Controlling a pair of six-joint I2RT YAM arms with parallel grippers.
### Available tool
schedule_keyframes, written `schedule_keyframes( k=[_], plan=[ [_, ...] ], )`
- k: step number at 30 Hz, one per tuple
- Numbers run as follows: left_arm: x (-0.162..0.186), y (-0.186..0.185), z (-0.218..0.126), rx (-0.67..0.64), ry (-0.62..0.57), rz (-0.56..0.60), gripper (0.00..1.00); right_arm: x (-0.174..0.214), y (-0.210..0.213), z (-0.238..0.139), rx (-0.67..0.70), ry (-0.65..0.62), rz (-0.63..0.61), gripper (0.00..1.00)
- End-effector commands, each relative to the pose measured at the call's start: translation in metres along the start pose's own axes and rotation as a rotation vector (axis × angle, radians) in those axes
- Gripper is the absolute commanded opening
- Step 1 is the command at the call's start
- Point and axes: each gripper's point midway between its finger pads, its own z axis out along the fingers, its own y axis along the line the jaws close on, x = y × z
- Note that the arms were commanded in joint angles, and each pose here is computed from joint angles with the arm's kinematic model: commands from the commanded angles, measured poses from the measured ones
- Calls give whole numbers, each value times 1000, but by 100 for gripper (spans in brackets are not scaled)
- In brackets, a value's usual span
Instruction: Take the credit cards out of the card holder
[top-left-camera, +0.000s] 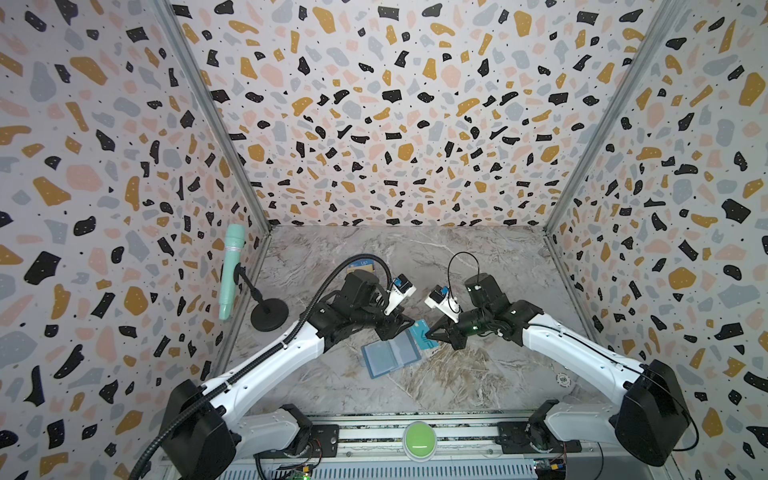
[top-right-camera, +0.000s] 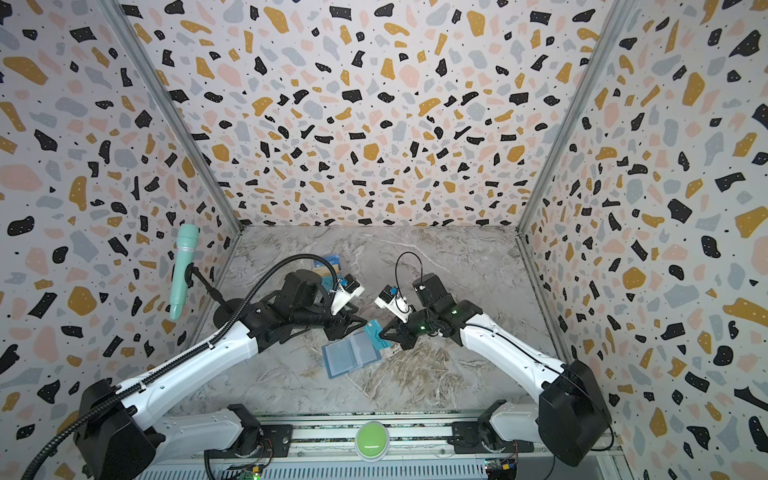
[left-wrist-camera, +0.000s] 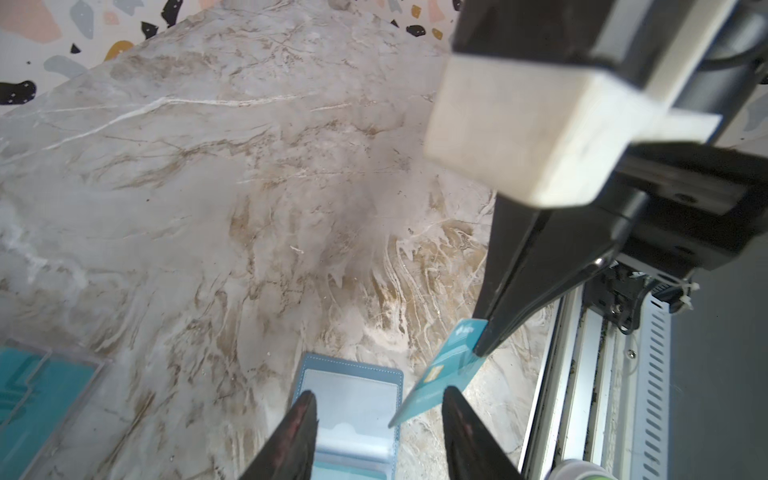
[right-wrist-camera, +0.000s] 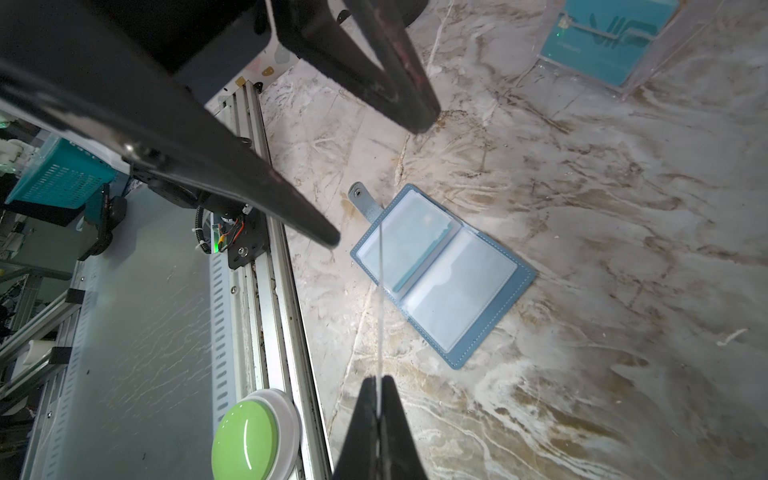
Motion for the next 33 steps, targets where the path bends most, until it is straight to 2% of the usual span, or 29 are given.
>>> schedule_keyframes(
  k=[1, 13, 23, 24, 30, 31, 33],
  plan=[
    [4, -14, -5, 98, 36, 62, 48, -11, 13, -7, -40, -44, -69, 0],
    [10, -20, -2, 189, 55, 76, 40, -17, 22, -4, -71, -55, -135, 0],
    [17, -31, 0, 304, 73, 82, 23, -14, 27, 5, -126, -34, -175, 0],
    [18, -32, 0, 317, 72, 80, 18, -13, 27, 6, -128, -33, -174, 0],
    [17, -39, 2, 394, 56, 64, 7, -13, 18, 8, -93, -13, -166, 0],
    [19, -39, 2, 399, 59, 60, 5, -13, 17, 8, -82, -14, -161, 2],
    [18, -39, 2, 405, 53, 60, 3, -15, 12, 7, -50, -20, -147, 19]
  ],
)
